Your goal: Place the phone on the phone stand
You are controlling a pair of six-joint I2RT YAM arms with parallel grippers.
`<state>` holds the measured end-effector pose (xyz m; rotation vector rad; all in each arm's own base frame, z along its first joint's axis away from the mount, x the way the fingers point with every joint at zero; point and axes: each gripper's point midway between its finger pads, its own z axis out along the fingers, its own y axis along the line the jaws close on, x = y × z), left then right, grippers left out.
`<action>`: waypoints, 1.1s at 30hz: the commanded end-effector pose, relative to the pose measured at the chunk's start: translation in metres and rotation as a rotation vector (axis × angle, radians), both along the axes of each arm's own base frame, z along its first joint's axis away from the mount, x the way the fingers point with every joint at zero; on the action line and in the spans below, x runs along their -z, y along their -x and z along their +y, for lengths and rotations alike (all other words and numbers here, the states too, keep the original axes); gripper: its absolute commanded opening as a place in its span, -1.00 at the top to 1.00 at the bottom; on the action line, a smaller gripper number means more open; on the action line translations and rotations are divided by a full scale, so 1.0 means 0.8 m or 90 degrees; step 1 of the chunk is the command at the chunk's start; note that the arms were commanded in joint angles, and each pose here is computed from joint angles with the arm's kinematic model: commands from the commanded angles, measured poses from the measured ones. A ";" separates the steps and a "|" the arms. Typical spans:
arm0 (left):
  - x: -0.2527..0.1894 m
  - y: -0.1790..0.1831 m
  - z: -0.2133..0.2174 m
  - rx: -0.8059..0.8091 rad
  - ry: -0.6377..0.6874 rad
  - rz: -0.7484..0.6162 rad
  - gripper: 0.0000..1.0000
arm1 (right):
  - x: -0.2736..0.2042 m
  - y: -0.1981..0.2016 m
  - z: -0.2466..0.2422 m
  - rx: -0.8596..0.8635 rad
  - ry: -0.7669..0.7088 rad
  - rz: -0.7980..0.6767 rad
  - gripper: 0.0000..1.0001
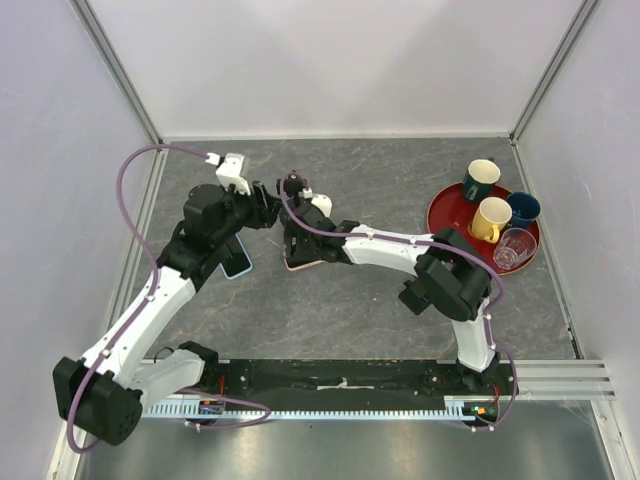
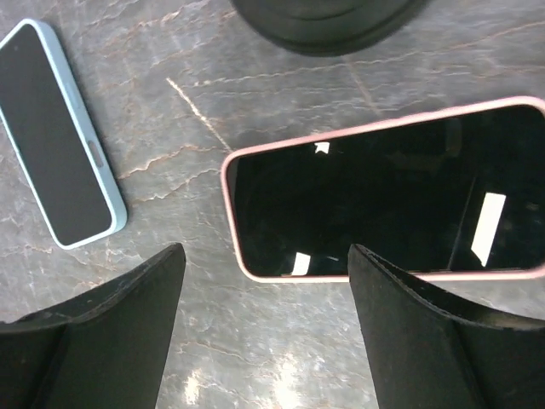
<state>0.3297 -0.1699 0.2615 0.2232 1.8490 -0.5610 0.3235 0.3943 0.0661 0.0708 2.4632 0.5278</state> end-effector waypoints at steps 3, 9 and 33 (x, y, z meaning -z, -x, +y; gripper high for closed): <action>-0.048 -0.002 0.028 -0.082 0.042 -0.105 -0.16 | -0.032 -0.036 0.065 -0.088 -0.077 -0.117 -0.51; -0.047 -0.005 0.030 -0.088 0.046 -0.095 -0.16 | -0.018 -0.054 0.092 -0.100 -0.076 -0.123 -0.35; -0.047 -0.008 0.033 -0.093 0.062 -0.080 -0.16 | 0.038 -0.014 0.030 -0.080 0.012 -0.072 -0.33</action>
